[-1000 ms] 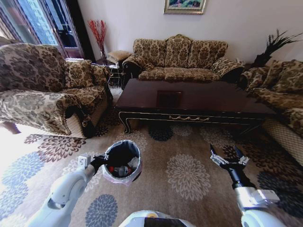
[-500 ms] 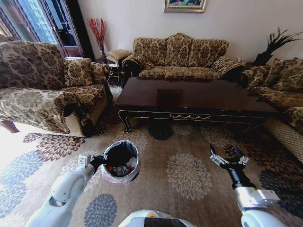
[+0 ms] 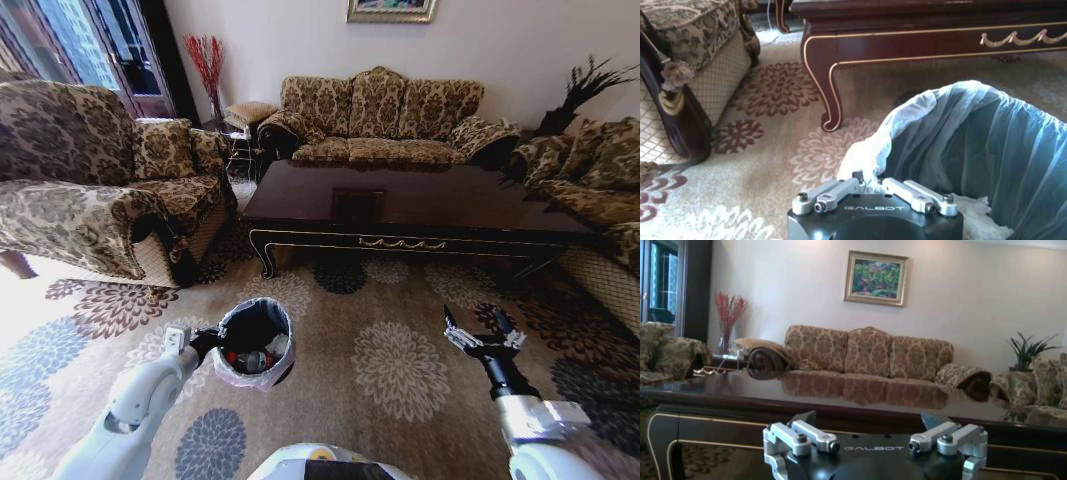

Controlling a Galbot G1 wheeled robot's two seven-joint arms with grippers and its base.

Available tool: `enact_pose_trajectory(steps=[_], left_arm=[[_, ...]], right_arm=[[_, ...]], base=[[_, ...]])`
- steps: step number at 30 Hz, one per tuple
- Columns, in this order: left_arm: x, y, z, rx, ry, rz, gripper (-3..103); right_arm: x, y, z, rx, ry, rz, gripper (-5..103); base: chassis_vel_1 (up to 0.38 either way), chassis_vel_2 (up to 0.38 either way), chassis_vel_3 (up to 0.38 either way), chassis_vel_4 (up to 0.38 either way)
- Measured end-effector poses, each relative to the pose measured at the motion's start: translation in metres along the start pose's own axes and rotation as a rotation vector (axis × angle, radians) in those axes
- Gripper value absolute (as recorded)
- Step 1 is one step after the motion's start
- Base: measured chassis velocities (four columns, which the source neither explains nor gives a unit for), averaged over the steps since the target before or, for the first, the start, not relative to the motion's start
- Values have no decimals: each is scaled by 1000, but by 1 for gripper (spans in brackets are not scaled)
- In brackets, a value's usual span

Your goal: Move to the front of the table and place the trash on the table into the trash bin.

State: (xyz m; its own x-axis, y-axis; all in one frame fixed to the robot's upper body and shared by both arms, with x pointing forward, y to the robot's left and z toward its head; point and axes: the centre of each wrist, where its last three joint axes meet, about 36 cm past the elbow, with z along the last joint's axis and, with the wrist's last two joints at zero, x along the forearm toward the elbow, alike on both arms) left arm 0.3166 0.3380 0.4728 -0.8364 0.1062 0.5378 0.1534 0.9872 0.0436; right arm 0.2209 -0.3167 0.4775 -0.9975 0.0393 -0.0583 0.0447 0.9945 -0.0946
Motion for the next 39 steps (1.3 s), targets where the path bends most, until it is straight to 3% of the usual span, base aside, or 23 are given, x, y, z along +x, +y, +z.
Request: enact_pose_trajectory(steps=[39], left_arm=[[4,-4,10,-5,4,6,0]], right_arm=[[0,0,0,0,0,0,100]], base=[[-29,28,28,-32]])
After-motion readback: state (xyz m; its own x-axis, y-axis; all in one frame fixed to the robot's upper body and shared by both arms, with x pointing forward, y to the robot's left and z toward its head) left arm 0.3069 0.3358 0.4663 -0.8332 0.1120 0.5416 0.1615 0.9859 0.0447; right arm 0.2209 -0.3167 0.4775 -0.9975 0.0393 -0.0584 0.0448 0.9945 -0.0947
